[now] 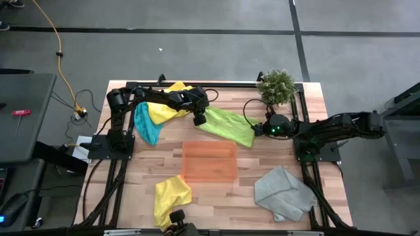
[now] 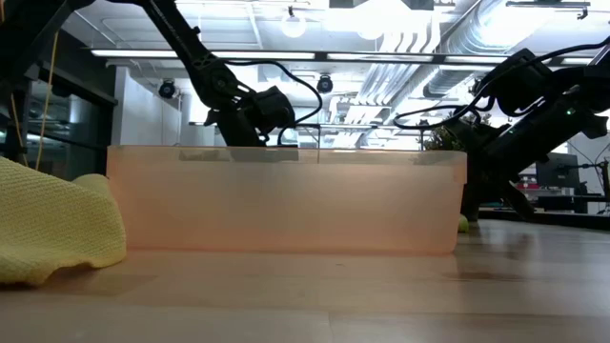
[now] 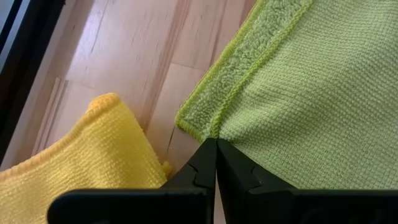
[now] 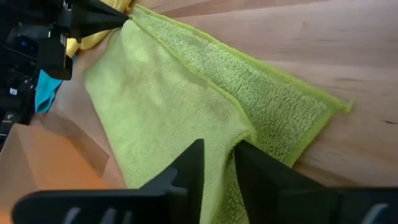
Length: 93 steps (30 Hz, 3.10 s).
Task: Fold microfiber towels
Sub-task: Fold the green towel
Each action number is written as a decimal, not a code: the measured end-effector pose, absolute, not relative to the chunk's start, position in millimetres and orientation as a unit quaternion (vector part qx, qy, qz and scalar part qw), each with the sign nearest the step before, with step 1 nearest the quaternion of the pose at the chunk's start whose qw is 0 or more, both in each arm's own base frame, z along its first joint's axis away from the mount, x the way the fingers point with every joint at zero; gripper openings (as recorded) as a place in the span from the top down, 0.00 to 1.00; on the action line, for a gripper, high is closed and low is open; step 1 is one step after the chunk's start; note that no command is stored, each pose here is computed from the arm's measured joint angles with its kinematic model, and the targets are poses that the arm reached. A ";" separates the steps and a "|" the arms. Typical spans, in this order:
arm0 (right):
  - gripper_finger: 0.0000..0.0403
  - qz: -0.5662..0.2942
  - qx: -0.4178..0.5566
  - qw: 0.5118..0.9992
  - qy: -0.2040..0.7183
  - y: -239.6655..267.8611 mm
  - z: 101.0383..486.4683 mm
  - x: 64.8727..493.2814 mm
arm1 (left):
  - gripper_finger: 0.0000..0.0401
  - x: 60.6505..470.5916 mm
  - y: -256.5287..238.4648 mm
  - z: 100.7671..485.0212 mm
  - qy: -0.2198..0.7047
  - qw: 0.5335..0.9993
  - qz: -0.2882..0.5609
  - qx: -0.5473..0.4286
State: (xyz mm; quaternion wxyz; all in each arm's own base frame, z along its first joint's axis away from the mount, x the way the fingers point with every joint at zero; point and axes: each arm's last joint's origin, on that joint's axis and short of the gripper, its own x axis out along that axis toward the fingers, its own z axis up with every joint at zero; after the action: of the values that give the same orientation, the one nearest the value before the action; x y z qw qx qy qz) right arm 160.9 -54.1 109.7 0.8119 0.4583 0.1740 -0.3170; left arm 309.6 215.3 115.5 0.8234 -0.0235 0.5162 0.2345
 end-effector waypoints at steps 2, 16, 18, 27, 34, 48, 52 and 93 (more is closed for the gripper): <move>0.83 -0.321 0.457 0.812 0.172 -54.5 109.8 160.7 | 1.00 309.6 215.3 115.5 0.516 0.823 0.235 -0.023; 0.99 -0.340 0.405 0.833 0.164 -57.1 111.7 160.9 | 1.00 309.6 215.3 115.6 0.515 0.823 0.237 -0.027; 0.99 -0.333 0.390 0.843 0.160 -57.4 113.9 161.7 | 1.00 309.0 214.9 118.6 0.513 0.824 0.238 -0.029; 1.00 -0.324 0.325 0.872 0.169 -57.7 118.1 161.3 | 1.00 304.8 210.6 150.6 0.479 0.846 0.232 -0.035; 1.00 -0.310 0.265 0.900 0.153 -57.6 129.3 159.7 | 1.00 304.0 207.3 165.9 0.462 0.856 0.232 -0.028; 1.00 -0.432 0.210 0.851 0.215 -67.6 121.1 139.2 | 1.00 313.7 219.6 154.4 0.425 0.860 0.284 -0.019; 1.00 -0.443 0.206 0.846 0.215 -70.1 119.7 139.0 | 1.00 316.6 221.8 154.6 0.408 0.866 0.289 -0.013; 0.48 -0.398 0.225 0.880 0.128 -89.7 136.4 141.3 | 0.53 315.2 224.6 149.6 0.439 0.835 0.330 0.041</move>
State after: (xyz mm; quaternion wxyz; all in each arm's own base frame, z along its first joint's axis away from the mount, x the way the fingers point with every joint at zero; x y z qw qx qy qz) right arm 141.3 -89.7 136.4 0.8801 0.2247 0.1276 -0.3984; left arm 315.2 224.6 149.6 0.8345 0.0409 0.4390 0.3305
